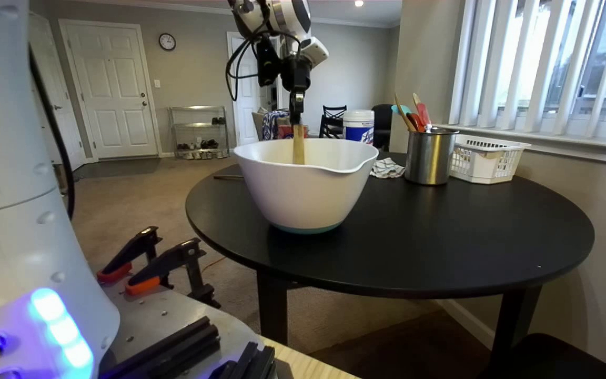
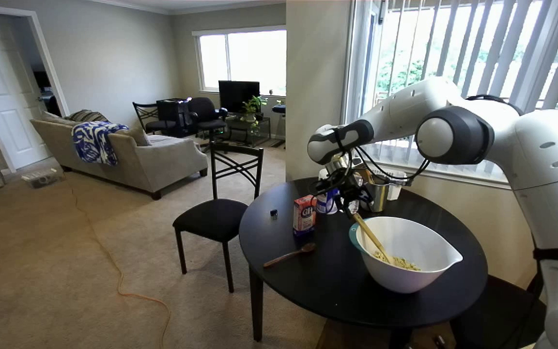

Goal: Pick up the wooden spoon in the white bowl and mix the substance in the white bowl

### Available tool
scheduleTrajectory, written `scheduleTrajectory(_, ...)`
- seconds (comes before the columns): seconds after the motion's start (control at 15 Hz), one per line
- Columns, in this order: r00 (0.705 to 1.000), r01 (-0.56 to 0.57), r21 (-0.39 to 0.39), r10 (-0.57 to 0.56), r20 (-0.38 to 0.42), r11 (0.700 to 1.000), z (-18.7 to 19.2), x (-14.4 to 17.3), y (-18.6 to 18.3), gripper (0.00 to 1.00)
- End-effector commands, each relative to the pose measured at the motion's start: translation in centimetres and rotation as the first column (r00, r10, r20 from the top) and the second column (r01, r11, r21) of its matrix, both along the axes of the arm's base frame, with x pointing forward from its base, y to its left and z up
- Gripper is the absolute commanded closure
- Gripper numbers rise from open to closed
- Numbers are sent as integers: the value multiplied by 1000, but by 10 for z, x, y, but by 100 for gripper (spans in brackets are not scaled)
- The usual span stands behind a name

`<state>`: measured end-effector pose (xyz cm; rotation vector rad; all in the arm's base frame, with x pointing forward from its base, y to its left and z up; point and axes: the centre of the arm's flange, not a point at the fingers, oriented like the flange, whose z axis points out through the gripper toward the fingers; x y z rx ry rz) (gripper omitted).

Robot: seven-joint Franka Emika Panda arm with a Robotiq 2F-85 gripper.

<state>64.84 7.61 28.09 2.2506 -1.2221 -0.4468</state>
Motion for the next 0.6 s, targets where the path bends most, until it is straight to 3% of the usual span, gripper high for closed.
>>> scheduleTrajectory(0.0, 998, 8, -6, -9, -61, 1000, -8, -4, -6, 0)
scheduleTrajectory(0.53, 991, 45, -48, -51, -121, 998, -7, -14, -29, 0)
